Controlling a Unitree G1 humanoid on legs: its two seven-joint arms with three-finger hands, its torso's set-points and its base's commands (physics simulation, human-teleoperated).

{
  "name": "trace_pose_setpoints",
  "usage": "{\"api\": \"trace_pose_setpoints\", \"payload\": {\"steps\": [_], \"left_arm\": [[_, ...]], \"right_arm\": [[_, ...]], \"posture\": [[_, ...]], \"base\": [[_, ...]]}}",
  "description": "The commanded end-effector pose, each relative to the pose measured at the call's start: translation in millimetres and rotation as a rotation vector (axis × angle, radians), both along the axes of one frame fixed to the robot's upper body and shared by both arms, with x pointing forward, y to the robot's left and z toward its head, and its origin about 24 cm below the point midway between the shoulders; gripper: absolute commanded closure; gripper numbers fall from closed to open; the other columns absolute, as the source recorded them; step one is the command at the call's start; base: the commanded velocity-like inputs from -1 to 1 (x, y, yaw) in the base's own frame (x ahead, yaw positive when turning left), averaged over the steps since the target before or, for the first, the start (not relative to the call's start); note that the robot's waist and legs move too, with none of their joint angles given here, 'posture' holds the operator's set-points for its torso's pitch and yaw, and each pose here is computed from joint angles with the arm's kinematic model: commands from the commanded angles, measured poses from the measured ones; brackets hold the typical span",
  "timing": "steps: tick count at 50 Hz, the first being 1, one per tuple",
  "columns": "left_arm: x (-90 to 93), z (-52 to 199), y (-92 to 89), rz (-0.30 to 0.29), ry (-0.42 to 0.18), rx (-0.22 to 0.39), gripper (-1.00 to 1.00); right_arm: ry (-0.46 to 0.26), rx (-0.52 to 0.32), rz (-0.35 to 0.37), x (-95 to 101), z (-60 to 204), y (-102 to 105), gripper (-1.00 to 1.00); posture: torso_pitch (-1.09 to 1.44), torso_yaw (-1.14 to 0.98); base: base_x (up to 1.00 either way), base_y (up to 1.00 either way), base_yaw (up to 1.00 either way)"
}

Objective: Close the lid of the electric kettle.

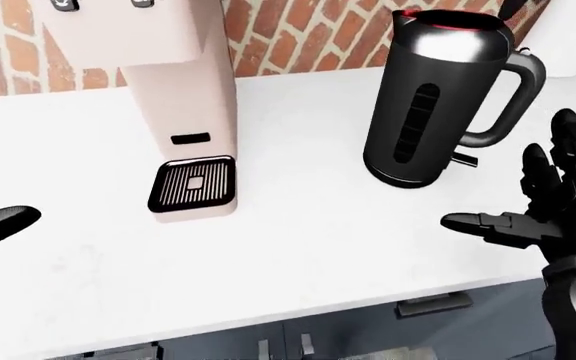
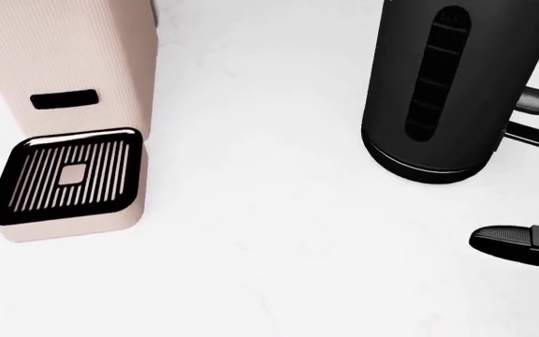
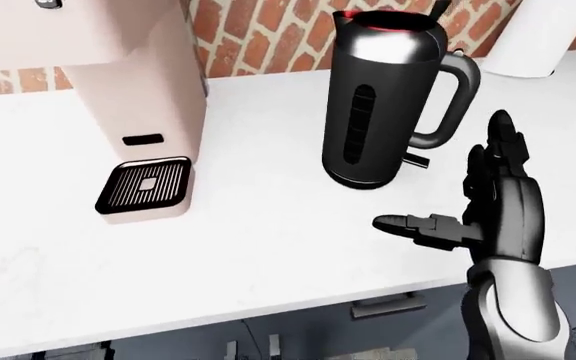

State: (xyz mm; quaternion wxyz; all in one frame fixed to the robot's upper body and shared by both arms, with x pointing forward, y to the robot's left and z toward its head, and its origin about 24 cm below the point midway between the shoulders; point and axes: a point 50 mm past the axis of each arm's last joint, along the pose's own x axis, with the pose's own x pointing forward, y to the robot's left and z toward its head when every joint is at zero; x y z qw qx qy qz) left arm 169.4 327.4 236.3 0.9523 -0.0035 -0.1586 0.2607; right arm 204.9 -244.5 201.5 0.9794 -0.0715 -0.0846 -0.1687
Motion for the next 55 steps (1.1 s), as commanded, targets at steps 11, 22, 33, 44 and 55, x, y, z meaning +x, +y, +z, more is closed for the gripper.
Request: {"api": "trace_pose_setpoints", "payload": {"steps": [11,22,33,44,55], "left_arm": [[-1.0,10.4,-2.6,-0.008,-0.061,0.053,-1.00],[-5.0,13.6,-4.6,-0.015,-0.072,0.083,-1.00],[-7.7,16.0,-6.7,-0.015,-0.077,0.105,-1.00],[-6.8,15.4,-7.1,-0.007,-0.066,0.125,-1.00],[-5.4,14.0,-7.6,-0.007,-0.064,0.131,-1.00]], "right_arm": [[-0.072,-0.038,0.001,-3.3,12.4,2.0,-1.00],[-0.072,-0.040,0.003,-2.3,11.7,2.0,-1.00],[-0.072,-0.039,0.003,-3.8,13.4,2.9,-1.00],[-0.071,-0.039,0.002,-3.0,11.7,2.3,-1.00],[-0.070,-0.041,0.002,-3.1,11.4,2.3,-1.00]], "posture": [[0.00,0.00],[0.00,0.00],[0.00,0.00],[-0.08,0.00],[-0.19,0.00]], "base": [[0.00,0.00,0.00],[0.00,0.00,0.00],[0.00,0.00,0.00],[0.00,0.00,0.00],[0.00,0.00,0.00]]}}
